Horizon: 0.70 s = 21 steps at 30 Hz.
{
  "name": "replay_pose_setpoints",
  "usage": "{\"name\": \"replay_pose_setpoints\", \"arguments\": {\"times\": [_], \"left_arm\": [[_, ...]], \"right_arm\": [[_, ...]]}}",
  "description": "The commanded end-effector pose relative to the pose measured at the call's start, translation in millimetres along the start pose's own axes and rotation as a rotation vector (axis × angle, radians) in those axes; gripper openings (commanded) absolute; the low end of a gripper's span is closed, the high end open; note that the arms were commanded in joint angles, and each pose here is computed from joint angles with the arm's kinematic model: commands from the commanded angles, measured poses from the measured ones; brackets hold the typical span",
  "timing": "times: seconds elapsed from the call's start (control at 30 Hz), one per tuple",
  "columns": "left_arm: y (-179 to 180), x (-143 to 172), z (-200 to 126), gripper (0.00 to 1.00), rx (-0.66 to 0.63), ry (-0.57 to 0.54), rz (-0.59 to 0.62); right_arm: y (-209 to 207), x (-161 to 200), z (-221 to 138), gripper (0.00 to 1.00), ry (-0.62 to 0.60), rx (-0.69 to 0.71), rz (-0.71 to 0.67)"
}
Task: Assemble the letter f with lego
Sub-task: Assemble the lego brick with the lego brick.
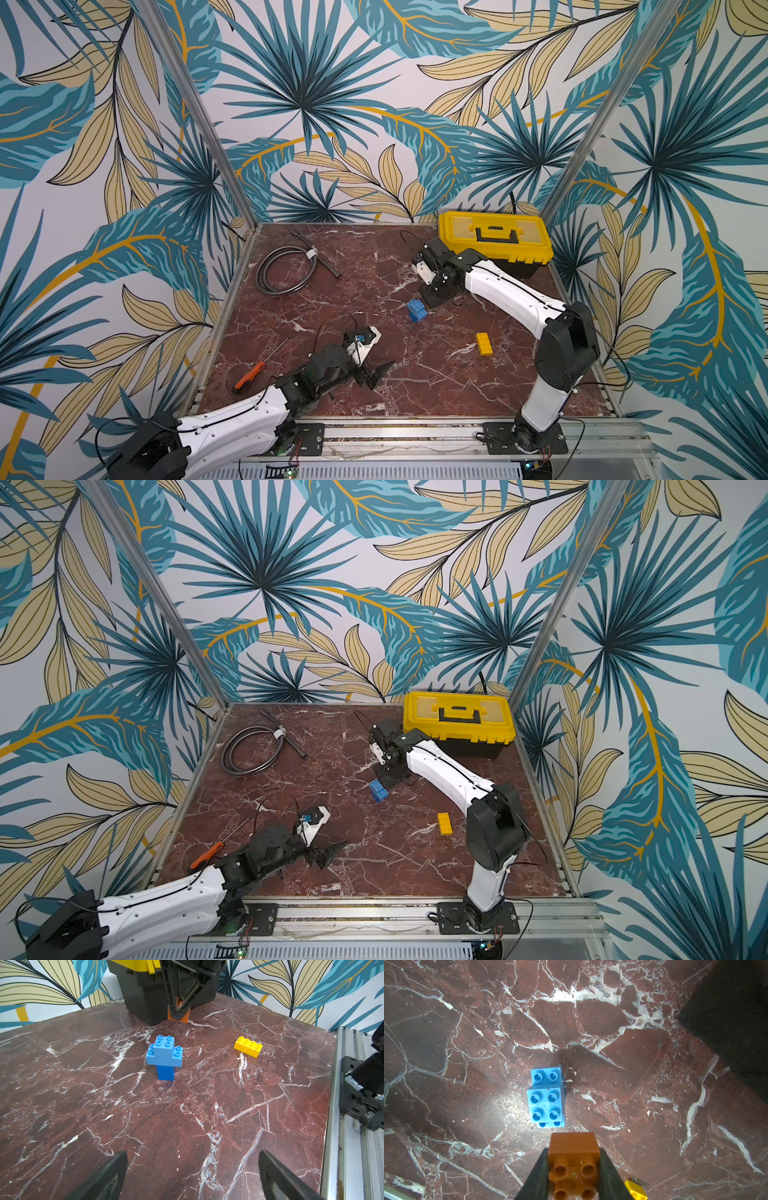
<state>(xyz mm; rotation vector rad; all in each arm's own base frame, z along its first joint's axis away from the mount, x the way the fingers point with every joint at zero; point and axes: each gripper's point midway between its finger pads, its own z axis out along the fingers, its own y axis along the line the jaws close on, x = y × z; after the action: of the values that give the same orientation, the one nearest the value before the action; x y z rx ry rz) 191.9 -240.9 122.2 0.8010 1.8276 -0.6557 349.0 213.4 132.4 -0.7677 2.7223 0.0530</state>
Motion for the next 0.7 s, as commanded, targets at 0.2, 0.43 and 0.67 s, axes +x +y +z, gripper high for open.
{"name": "replay_pose_setpoints", "arguments": {"times": [0.2, 0.43, 0.67], "left_arm": [[-4, -14, -2, 0.99, 0.018, -0.040, 0.011], [-3, -12, -2, 0.99, 0.014, -0.036, 0.011], [-2, -10, -2, 0.99, 0.008, -0.032, 0.009]], "right_arm": [[17, 1, 5, 0.30, 0.065, -0.042, -0.066], [19, -3, 12, 0.31, 0.082, -0.017, -0.089], [22, -5, 17, 0.31, 0.095, -0.004, -0.106]]}}
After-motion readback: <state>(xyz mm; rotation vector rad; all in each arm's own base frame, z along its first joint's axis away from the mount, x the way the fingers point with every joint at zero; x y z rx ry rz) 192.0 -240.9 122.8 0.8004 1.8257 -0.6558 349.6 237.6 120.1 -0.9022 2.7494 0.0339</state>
